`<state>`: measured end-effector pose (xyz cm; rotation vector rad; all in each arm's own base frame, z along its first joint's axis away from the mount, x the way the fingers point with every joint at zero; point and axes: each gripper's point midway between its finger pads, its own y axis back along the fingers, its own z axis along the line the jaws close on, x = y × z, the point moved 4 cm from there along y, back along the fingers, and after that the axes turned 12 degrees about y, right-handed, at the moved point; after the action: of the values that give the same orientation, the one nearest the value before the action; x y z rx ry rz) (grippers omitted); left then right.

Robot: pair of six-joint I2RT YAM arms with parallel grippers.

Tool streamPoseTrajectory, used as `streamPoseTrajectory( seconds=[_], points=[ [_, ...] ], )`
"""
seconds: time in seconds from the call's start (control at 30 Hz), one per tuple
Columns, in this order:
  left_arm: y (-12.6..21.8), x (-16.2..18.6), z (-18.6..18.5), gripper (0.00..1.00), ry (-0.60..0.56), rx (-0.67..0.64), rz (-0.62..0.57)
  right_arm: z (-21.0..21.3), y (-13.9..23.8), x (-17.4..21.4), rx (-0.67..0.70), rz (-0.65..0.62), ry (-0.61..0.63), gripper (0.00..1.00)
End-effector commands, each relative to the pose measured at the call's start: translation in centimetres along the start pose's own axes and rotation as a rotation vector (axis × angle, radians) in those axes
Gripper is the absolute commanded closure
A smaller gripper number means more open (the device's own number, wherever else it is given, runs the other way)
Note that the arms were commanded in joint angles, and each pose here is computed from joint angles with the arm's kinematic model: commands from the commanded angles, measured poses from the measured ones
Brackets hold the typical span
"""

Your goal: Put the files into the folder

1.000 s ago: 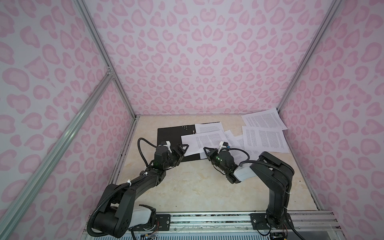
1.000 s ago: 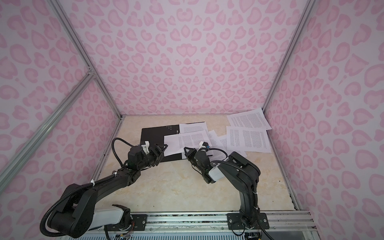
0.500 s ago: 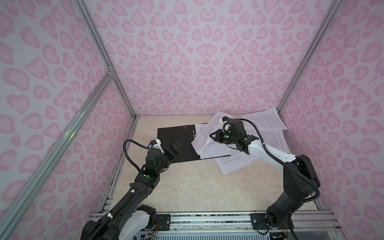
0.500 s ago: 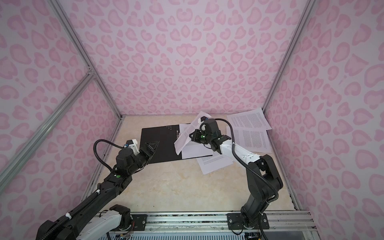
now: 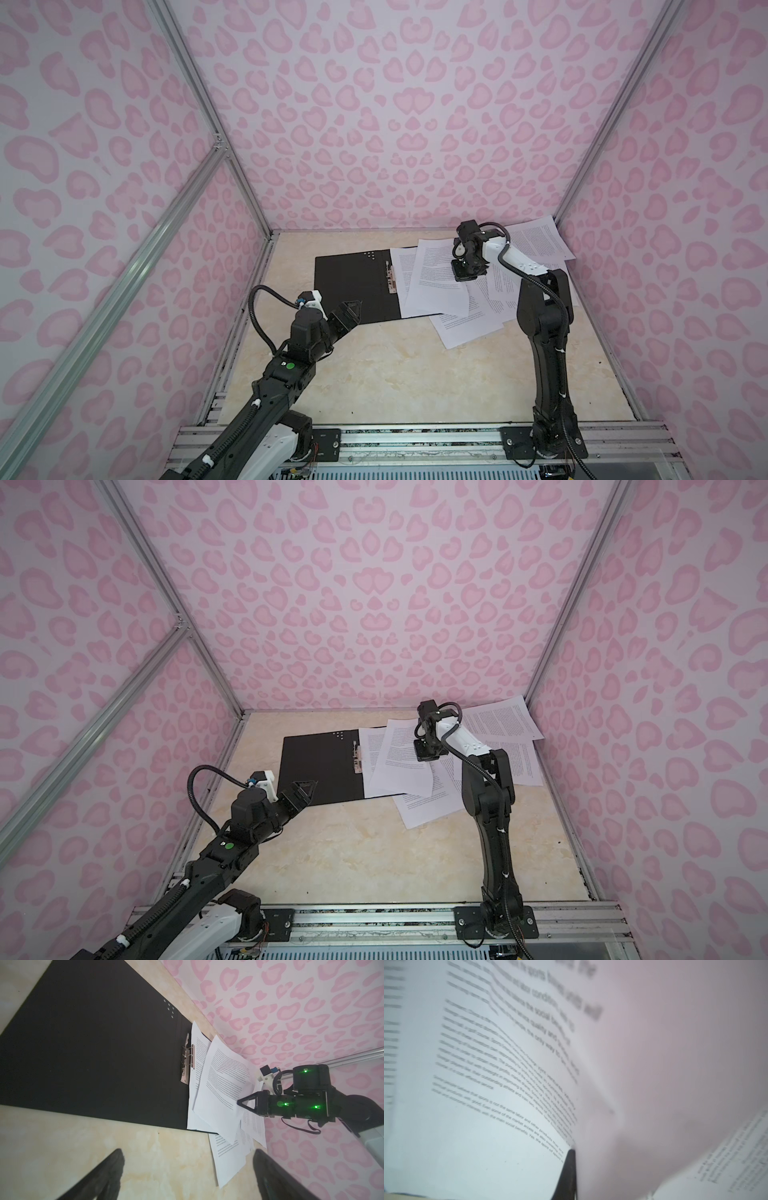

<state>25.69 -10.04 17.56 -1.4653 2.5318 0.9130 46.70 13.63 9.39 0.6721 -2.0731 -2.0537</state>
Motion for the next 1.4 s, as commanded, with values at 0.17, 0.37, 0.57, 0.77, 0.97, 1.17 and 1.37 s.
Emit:
streamPoseTrajectory(
  seconds=[0.17,0.37,0.57,0.77,0.97,1.17,1.37],
  points=[
    [-1.1,0.2,0.0,0.02,-0.034,-0.004,0.027,0.0,1.4,-0.3,0.084,0.028,0.213,1.00],
    [-1.8,0.6,0.4,0.02,-0.028,-0.020,0.054,1.7,0.0,-0.9,0.055,0.047,0.289,1.00],
    [-2.2,0.8,0.6,0.02,-0.027,-0.033,0.066,3.6,-0.7,-1.5,0.050,0.063,0.340,1.00],
    [-2.6,0.9,0.9,0.02,-0.024,-0.043,0.078,4.6,0.1,-2.2,0.076,0.043,0.394,1.00],
    [-2.9,1.1,1.1,0.02,-0.016,-0.051,0.093,4.8,1.1,-2.7,0.134,0.043,0.437,1.00],
    [-2.8,1.1,1.0,0.02,-0.018,-0.053,0.088,2.6,2.5,-3.4,0.245,0.052,0.308,0.69],
    [-1.9,0.5,0.7,0.02,-0.033,-0.044,0.047,2.5,6.1,-4.2,0.329,-0.047,0.196,0.60]
  ],
)
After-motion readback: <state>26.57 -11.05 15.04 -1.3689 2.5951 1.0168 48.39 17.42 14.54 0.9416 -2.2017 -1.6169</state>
